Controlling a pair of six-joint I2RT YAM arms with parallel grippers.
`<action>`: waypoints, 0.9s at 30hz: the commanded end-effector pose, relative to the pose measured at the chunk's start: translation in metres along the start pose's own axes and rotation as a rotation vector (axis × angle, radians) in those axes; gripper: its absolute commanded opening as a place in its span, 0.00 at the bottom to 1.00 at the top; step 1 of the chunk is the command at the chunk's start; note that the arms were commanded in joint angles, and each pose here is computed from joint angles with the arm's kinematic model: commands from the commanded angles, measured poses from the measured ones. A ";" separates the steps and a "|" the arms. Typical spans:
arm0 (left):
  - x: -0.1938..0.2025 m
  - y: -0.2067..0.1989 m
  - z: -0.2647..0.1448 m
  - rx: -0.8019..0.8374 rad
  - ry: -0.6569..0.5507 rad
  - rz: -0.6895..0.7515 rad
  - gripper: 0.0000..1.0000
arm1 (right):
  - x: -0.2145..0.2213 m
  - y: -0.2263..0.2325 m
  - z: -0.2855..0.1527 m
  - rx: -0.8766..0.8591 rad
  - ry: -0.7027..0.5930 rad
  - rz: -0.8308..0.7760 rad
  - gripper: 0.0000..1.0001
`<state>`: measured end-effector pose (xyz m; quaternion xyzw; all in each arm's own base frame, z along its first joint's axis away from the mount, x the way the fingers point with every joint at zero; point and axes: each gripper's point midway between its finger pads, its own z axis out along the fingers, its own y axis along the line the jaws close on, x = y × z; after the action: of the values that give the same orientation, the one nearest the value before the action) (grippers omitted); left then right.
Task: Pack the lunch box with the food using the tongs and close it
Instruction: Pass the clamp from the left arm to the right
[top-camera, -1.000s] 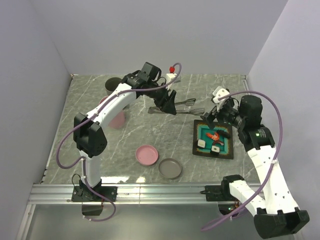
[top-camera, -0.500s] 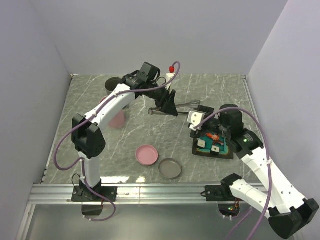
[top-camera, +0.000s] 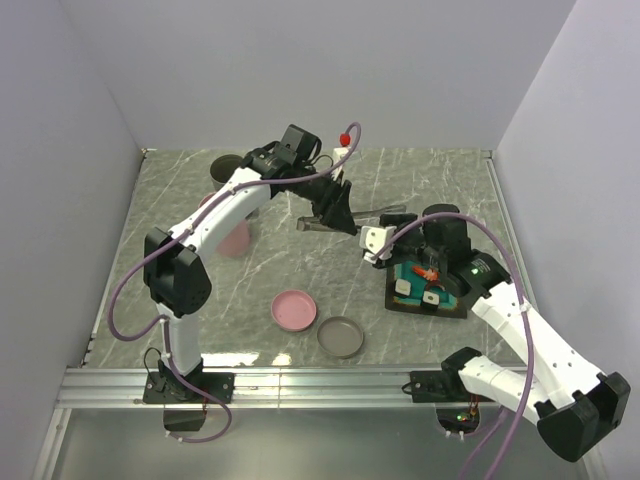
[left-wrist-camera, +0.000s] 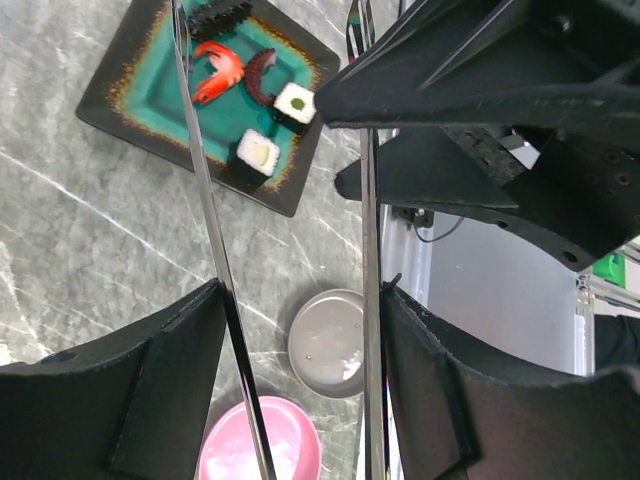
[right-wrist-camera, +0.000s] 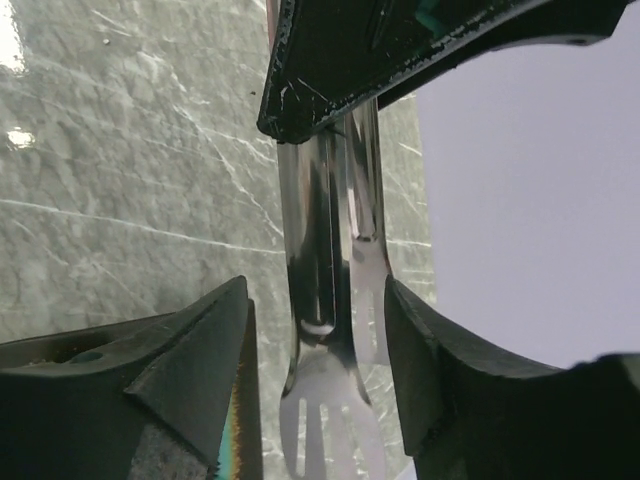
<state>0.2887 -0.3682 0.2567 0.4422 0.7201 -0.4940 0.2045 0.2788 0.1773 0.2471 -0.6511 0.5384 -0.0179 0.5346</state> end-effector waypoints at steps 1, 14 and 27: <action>-0.015 -0.023 -0.003 0.068 -0.027 0.062 0.66 | -0.004 -0.011 0.003 0.048 -0.004 -0.061 0.62; -0.007 -0.032 0.004 0.119 0.004 0.077 0.65 | -0.004 -0.010 0.007 0.018 0.019 -0.044 0.06; 0.004 -0.035 0.008 0.125 0.037 0.099 0.67 | -0.002 -0.006 0.011 -0.025 0.040 -0.023 0.00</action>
<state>0.2714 -0.3727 0.2485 0.4736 0.7035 -0.4982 0.1806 0.2827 0.1812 0.2275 -0.6720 0.5466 -0.0223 0.4991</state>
